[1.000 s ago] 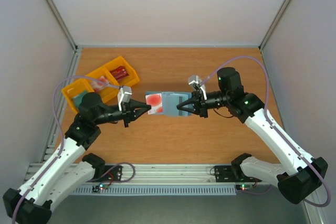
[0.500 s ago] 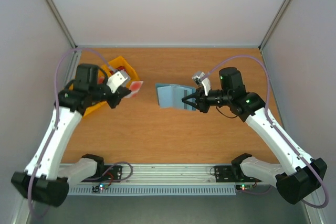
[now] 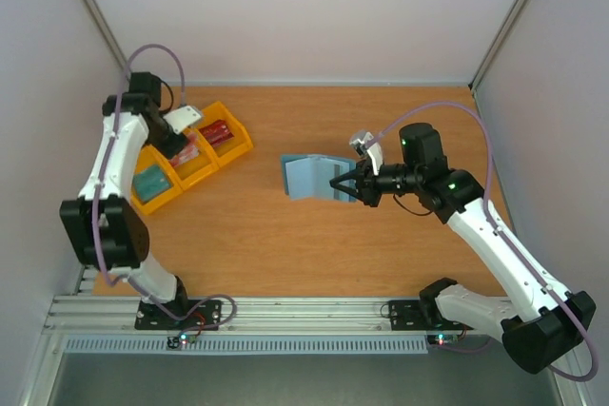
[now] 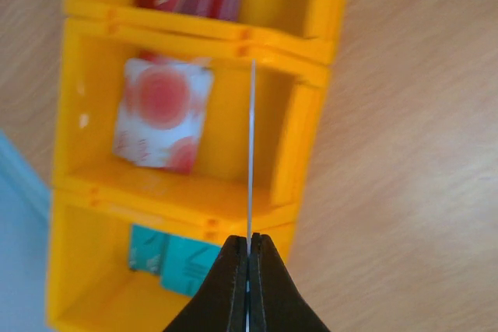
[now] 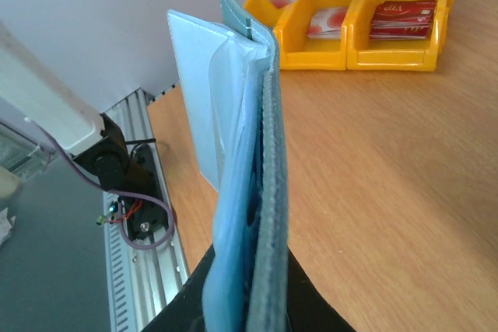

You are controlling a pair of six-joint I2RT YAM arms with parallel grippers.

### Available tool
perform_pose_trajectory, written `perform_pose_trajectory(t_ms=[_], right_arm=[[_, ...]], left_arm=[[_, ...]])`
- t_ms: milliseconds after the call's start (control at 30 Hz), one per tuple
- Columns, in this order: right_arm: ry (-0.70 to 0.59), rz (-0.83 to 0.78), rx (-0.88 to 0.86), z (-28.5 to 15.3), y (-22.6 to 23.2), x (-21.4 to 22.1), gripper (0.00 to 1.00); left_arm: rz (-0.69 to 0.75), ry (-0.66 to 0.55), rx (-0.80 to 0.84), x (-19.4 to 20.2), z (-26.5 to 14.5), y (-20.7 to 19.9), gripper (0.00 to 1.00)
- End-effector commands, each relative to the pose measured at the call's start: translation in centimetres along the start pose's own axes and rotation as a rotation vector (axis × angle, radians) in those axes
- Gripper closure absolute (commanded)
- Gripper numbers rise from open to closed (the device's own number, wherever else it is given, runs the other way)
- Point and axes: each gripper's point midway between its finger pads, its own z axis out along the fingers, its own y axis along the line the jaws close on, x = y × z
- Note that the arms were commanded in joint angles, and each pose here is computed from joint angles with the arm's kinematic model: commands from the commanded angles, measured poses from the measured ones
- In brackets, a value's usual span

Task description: Take the credit cards out of the card holder

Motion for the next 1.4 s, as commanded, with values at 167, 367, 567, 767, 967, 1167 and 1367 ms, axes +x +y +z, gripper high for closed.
perform_pose_trajectory(t_ms=[167,367,567,767,967,1167,1367], right_arm=[[0.011,0.008,-0.029,0.4,-0.1,0.0,0.99],[0.028,0.015,-0.03,0.6,-0.3,0.2,0.99],[0.036,0.014,-0.022,0.8,-0.6,0.1,0.99],[0.044,0.016,-0.034,1.0,-0.6,0.2,0.99],[0.041,0.01,-0.039,1.0,-0.5,0.1,0.99],[0.049,0.016,-0.05,0.8,-0.1,0.1,0.99],[0.034,0.003,-0.039,0.6,0.0,0.1,0.98]], left_arm=[[-0.004,0.081,-0.059,-1.2,3.8,8.8,1.0],[0.004,0.138,-0.009,-1.0,7.1,9.6,1.0],[0.012,0.221,0.087,0.9,9.3,8.1,1.0],[0.031,0.271,0.165,2.0,10.2,6.9,1.0],[0.042,0.274,0.169,2.0,10.3,6.9,1.0],[0.028,0.288,0.162,1.3,11.5,8.3,1.0],[0.054,0.327,0.191,2.4,12.2,7.7,1.0]])
